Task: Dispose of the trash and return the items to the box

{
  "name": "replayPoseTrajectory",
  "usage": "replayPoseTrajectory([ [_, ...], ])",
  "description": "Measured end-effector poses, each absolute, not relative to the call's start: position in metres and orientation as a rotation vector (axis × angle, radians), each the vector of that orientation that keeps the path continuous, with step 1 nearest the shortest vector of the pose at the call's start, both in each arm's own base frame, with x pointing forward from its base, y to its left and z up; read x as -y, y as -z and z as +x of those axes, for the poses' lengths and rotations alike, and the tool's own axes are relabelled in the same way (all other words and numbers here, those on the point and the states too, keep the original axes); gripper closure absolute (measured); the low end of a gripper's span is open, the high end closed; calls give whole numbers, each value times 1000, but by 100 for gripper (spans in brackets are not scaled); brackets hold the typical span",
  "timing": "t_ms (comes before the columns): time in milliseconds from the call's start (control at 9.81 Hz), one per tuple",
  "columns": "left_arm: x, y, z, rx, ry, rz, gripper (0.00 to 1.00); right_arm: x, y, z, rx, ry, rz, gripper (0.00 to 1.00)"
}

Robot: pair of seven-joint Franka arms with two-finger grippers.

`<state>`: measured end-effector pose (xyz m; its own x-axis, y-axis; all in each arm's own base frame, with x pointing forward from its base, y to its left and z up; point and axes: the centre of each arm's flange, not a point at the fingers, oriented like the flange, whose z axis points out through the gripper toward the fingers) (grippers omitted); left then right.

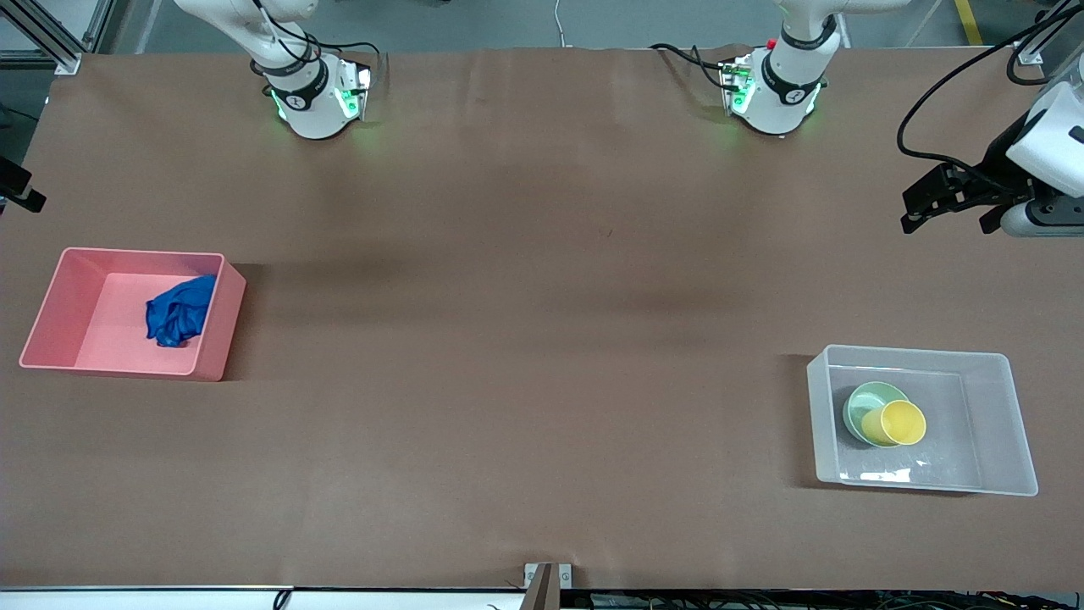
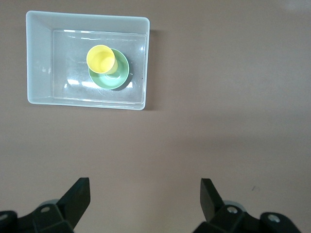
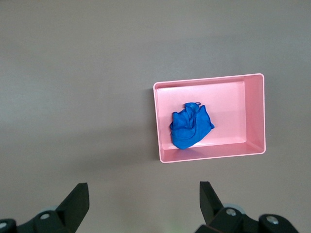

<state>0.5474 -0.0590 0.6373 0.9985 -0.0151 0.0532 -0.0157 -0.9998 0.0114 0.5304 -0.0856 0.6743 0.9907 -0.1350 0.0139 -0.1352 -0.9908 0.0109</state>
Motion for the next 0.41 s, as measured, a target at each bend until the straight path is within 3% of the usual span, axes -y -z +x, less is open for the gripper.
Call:
replayPoseTrajectory([
  [408, 52, -643, 543, 1, -69, 3131, 0, 86, -674, 530, 212, -21, 3123, 0],
])
